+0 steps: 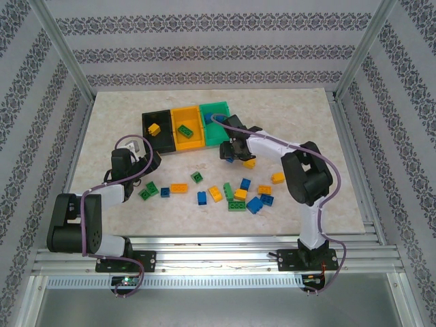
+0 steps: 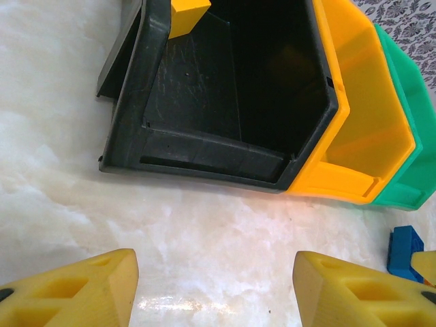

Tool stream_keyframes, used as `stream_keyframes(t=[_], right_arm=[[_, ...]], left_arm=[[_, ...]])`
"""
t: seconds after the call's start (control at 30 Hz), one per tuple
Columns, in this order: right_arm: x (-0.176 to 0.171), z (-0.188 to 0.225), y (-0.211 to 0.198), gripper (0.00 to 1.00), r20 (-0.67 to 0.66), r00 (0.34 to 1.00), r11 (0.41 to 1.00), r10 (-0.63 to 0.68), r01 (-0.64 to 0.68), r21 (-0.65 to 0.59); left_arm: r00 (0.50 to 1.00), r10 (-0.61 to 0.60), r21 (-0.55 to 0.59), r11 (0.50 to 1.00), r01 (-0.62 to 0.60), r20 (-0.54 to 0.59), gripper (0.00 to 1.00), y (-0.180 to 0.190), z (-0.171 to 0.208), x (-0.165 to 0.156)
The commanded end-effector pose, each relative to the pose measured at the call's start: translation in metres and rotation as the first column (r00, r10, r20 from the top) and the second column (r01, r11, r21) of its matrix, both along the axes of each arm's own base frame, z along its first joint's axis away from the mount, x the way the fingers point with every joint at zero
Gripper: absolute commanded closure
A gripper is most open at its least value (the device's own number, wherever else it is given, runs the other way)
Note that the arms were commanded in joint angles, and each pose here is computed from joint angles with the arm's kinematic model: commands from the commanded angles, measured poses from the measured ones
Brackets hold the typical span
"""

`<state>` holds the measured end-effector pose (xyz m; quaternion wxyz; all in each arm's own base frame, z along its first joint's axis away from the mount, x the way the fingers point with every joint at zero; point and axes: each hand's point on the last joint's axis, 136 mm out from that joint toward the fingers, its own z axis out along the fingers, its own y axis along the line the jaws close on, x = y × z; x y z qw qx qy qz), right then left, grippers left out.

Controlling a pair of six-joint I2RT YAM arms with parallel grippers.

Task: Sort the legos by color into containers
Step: Pick up the lego from the center of the table.

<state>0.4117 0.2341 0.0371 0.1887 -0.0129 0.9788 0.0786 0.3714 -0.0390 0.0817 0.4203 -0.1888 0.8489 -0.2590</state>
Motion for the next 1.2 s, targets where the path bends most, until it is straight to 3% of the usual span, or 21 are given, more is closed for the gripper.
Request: stream_keyframes(t=[0.0,0.4,0.6,0.67,0.93,1.17], right_arm=[[-0.010,-0.017,-0.002,0.37,-0.056,0.998,0.997,0.007,-0.011,-0.071],[0.009,-0.022,-0.003,0.39,-0.036,0.999,0.982,0.015,-0.021,-0.187],[0.006,-0.018,-0.001,0.68,-0.015,0.999,0.984,0.028,-0.030,-0.177],[0.004,-0.013,-0.002,0.72,0.000,1.000,0.985,0.030,-0.030,-0.171],[0.007,0.049,0.009,0.73,0.159,0.986,0.998,0.052,-0.046,-0.045],[0.063,0.096,0.033,0.65,0.248,0.966,0.996,0.069,-0.079,0.032]], left_arm=[[0.997,-0.029,0.016,0.999,0.028,0.064,0.39,-0.005,0.015,0.011],[0.997,-0.036,0.003,0.999,0.036,0.061,0.39,-0.007,0.014,0.013],[0.997,-0.036,0.006,0.999,0.036,0.064,0.39,-0.007,0.016,0.011],[0.997,-0.034,0.013,0.999,0.033,0.064,0.39,-0.006,0.016,0.011],[0.997,-0.032,0.010,0.999,0.031,0.066,0.39,-0.006,0.015,0.011],[0.997,-0.041,0.002,0.999,0.041,0.066,0.39,-0.009,0.015,0.013]])
